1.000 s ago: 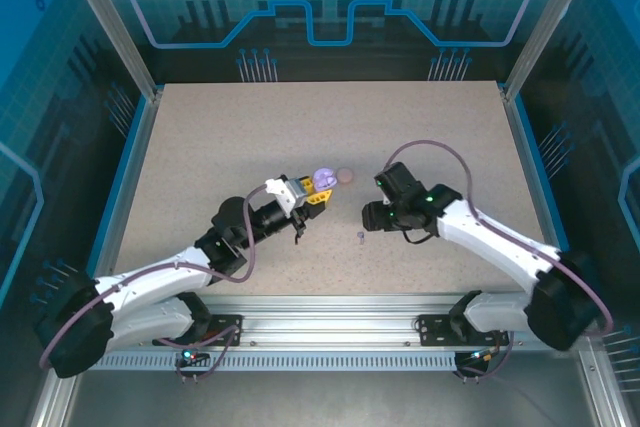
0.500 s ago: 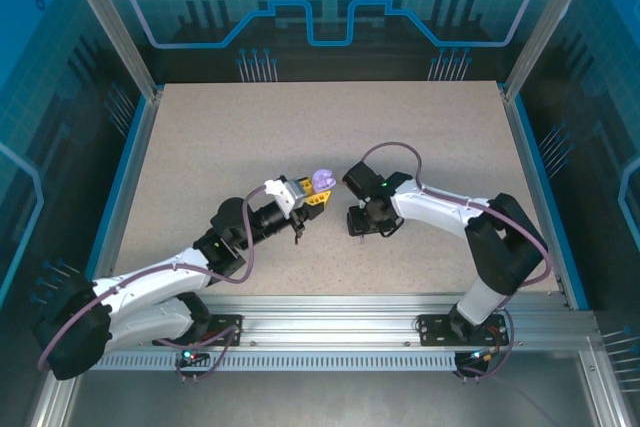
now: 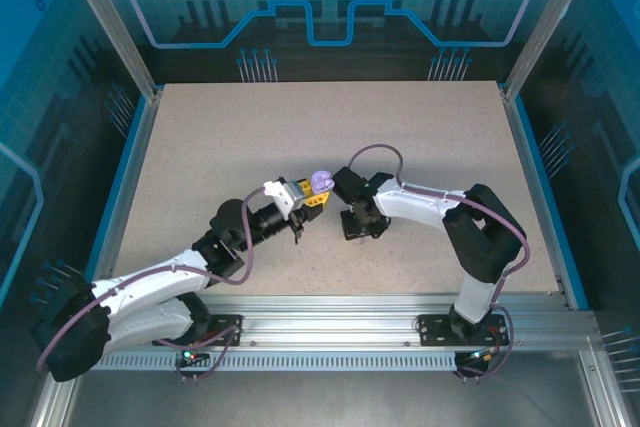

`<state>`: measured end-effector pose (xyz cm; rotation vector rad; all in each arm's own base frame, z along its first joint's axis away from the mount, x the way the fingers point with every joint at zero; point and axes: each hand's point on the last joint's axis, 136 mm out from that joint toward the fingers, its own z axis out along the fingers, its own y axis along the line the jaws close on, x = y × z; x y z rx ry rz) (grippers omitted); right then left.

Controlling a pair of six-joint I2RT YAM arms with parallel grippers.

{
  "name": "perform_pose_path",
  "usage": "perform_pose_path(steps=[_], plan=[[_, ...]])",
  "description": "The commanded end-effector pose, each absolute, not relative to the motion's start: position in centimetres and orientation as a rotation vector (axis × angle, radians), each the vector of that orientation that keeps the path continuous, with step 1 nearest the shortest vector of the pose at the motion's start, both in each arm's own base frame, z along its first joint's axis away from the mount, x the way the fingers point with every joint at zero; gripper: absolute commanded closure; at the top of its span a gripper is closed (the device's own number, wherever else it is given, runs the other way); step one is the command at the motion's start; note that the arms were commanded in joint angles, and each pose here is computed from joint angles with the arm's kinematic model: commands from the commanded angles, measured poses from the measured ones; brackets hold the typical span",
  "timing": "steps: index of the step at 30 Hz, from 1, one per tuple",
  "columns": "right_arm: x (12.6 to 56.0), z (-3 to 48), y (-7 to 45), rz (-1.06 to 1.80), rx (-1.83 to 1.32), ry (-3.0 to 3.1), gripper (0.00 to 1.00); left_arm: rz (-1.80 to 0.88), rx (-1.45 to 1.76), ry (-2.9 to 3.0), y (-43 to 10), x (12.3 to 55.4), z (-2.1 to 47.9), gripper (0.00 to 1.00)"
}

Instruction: Insert the wireless bluetooth earbuds into the charging case

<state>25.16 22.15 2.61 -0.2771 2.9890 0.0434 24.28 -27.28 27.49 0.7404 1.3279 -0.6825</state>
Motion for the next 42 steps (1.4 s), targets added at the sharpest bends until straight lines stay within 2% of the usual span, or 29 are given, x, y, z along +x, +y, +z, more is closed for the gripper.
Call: perform_pose_path(steps=[1, 14, 30, 42], plan=[[24.9, 2.3, 21.7, -0.037, -0.270, 3.005, 0.57, -0.673, 0.731, 1.291, -27.0, 23.9, 28.3, 0.98], [24.7, 1.2, 22.1, -0.017, -0.280, 3.027, 0.61, -0.676, 0.733, 1.294, -27.3, 24.1, 28.3, 0.98], [24.1, 0.6, 22.2, 0.015, -0.295, 3.053, 0.77, -0.677, 0.736, 1.305, -27.5, 24.3, 28.0, 0.98], [24.7, 2.8, 21.8, 0.100, -0.266, 2.990, 0.79, -0.690, 0.738, 1.315, -27.7, 24.3, 27.9, 0.97]])
